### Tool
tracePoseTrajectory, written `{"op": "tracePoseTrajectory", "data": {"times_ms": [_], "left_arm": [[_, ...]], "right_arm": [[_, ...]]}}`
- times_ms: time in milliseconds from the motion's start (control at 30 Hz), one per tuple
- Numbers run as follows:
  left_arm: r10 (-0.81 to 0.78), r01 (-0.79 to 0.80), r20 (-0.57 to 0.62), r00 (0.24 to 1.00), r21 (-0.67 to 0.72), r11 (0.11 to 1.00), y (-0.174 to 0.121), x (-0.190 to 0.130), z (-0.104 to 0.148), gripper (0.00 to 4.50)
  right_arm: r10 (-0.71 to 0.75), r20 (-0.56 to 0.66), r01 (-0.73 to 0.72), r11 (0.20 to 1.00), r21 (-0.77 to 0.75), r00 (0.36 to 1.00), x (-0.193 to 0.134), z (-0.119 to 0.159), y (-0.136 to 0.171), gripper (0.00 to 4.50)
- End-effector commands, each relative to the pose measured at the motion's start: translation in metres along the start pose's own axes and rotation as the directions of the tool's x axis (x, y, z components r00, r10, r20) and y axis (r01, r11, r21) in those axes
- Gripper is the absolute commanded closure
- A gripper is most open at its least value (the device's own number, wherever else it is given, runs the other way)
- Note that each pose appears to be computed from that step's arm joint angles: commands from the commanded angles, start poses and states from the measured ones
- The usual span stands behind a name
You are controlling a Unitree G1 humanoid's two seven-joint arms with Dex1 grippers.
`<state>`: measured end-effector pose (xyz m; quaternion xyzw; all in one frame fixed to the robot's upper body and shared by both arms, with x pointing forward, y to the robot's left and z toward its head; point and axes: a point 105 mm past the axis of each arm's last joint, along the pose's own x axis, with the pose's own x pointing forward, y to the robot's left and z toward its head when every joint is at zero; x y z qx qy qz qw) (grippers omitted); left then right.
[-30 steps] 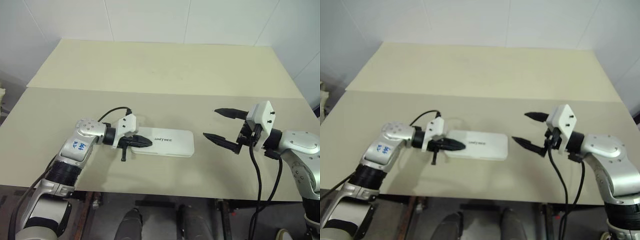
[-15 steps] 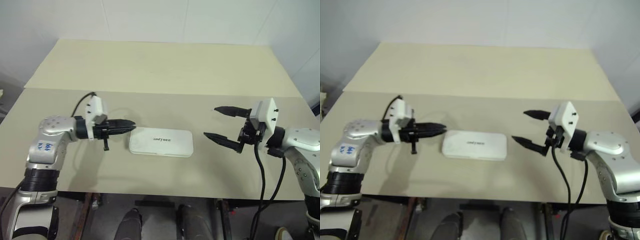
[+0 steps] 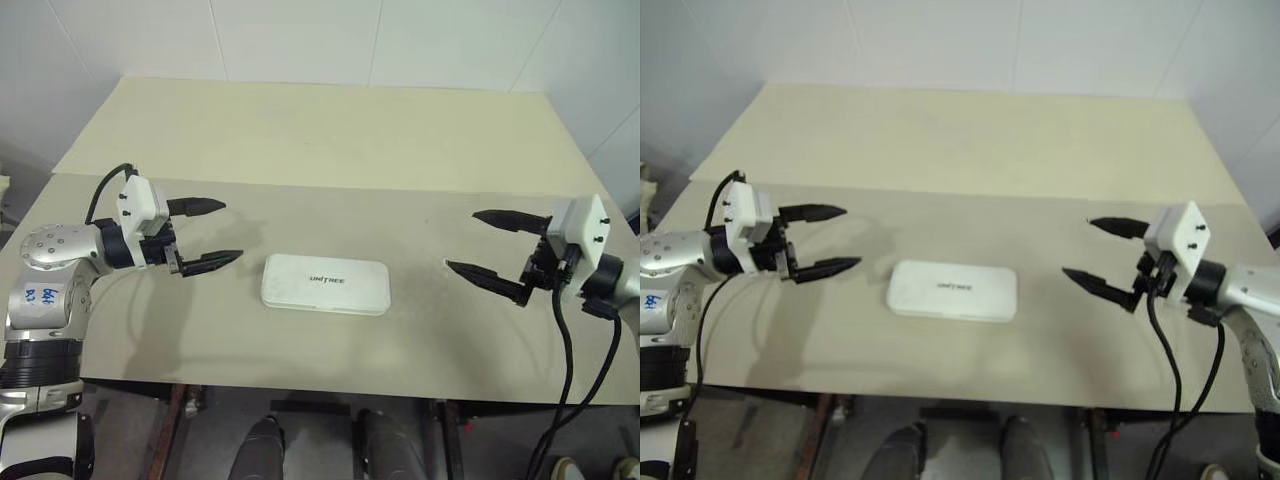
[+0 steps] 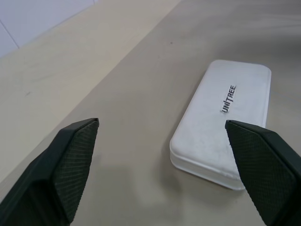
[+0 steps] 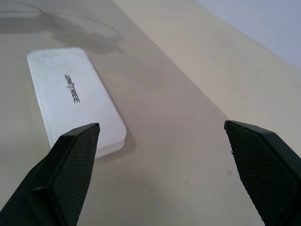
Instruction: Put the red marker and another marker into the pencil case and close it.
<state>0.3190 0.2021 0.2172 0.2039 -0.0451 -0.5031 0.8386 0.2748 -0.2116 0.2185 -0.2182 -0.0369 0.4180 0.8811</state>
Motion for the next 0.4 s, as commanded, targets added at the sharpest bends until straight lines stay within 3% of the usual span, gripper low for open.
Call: {"op": "tracePoseTrajectory", "data": {"times_ms": [33, 400], "left_arm": [[-0.013, 0.012, 0.049, 0.999, 0.028, 1.0, -0.001, 0.005, 0.014, 0.03], [0.029, -0.03, 0.033, 0.999, 0.04, 0.999, 0.005, -0.002, 0.017, 0.03]], "right_arm": [[-0.035, 0.037, 0.037, 0.998, -0.047, 0.999, -0.007, 0.016, 0.0, 0.0], [-0.046, 0.014, 0.046, 0.999, -0.017, 0.999, -0.011, 0.007, 0.014, 0.0]]}}
